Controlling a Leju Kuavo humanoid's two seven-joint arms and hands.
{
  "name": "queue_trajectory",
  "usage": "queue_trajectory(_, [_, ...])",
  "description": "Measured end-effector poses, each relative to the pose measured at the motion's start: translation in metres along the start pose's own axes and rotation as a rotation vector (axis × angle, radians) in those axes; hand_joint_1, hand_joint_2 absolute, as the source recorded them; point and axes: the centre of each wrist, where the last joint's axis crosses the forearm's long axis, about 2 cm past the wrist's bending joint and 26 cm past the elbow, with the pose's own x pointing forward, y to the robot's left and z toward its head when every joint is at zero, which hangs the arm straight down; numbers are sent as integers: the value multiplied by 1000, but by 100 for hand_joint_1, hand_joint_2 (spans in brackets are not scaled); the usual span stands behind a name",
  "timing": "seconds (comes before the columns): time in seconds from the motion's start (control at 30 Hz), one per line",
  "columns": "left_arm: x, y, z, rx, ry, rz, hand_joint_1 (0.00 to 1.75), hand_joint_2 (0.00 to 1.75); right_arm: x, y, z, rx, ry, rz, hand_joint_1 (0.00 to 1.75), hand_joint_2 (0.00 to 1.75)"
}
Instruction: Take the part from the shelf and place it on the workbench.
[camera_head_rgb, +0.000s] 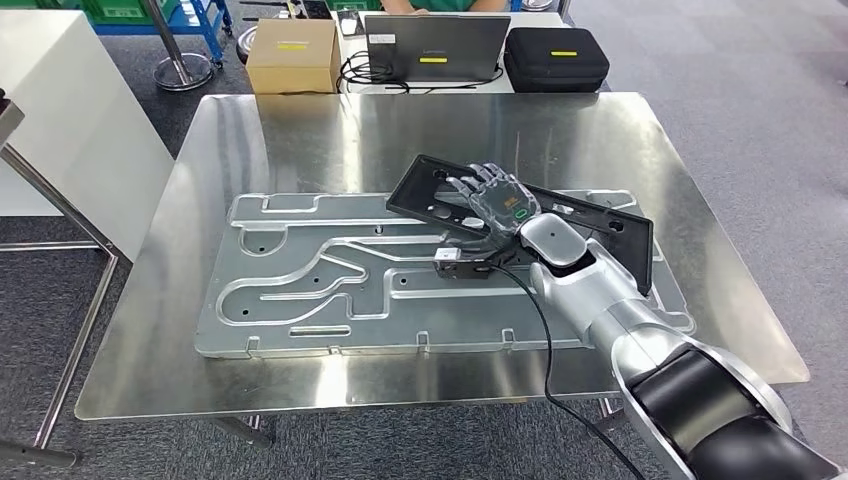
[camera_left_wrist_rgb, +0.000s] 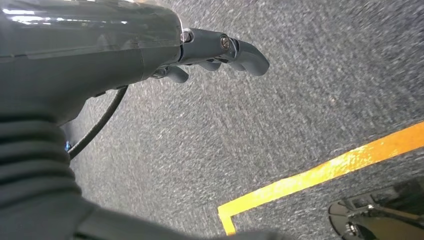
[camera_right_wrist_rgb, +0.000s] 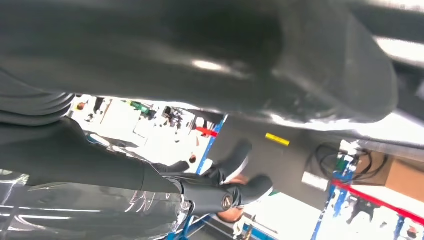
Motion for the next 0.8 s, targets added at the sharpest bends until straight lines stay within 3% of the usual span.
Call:
queue_trajectory(0.07, [-1,0,0,-1,1,9,0,0,-8,-24,-11,-24,8,3,0,0])
queue_trajectory(0.23, [-6,-3,1,-10,10,26,0,0,-34,-112,-34,-191,40,-15,0,0])
queue_trajectory(0.33, [-10,-5,2,-15,22,34,0,0,-41,-140,-35,-270,50,-39,0,0])
queue_trajectory(0.47, [-15,-7,3,-22,28,34,0,0,-49,-157,-31,-346,78,-78,0,0])
queue_trajectory(0.8, [-12,-3,2,-21,16,30,0,0,-66,-150,-14,-406,159,-132,0,0])
